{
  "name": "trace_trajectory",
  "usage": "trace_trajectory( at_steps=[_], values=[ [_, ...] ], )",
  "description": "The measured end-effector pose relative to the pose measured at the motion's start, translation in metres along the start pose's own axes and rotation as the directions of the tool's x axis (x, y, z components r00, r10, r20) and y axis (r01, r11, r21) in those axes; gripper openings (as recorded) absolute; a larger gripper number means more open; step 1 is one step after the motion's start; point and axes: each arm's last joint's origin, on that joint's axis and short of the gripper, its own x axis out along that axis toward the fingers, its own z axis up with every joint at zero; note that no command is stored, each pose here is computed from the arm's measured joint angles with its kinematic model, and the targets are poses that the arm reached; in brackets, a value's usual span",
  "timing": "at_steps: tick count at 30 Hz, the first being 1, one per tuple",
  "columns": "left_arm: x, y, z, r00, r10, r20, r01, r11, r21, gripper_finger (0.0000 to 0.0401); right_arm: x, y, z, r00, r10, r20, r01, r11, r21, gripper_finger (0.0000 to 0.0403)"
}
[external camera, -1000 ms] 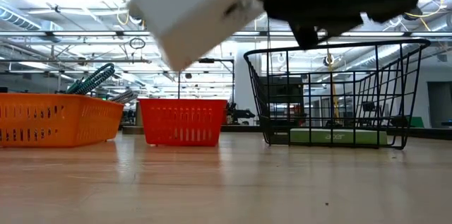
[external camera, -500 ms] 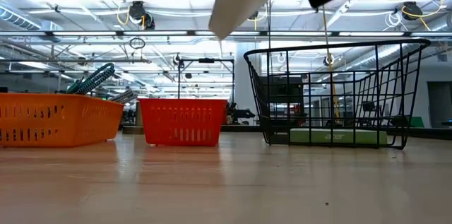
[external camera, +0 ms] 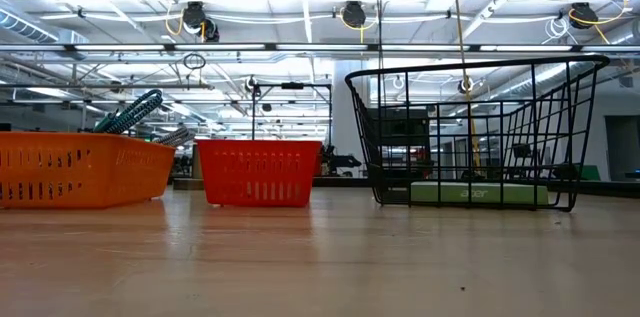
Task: Pick and place items into bin
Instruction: Put the card reader into the basket
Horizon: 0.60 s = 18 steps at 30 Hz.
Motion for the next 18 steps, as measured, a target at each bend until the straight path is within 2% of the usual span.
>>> trace_trajectory(
  at_steps=[8, 11, 15, 18],
  values=[
    [0.013, 0.039, 0.024, 0.995, -0.039, 0.093, 0.042, 0.998, -0.036, 0.0124, -0.024, -0.019, 0.013, 0.984, -0.177, -0.001, 0.177, 0.984, -0.018, 0.0],
    [0.018, 0.056, 0.031, 0.993, -0.007, 0.121, 0.014, 0.998, -0.054, 0.0124, -0.03, -0.026, 0.014, 0.965, -0.262, -0.011, 0.261, 0.965, -0.023, 0.0],
    [0.027, 0.082, 0.034, 0.992, 0.033, 0.118, -0.021, 0.995, -0.102, 0.0124, -0.033, -0.031, 0.015, 0.951, -0.308, -0.028, 0.306, 0.95, -0.056, 0.0],
    [0.033, 0.1, 0.03, 0.995, 0.068, 0.076, -0.058, 0.99, -0.131, 0.0124, -0.032, -0.038, 0.02, 0.939, -0.343, -0.012, 0.343, 0.939, -0.027, 0.0]
  ],
)
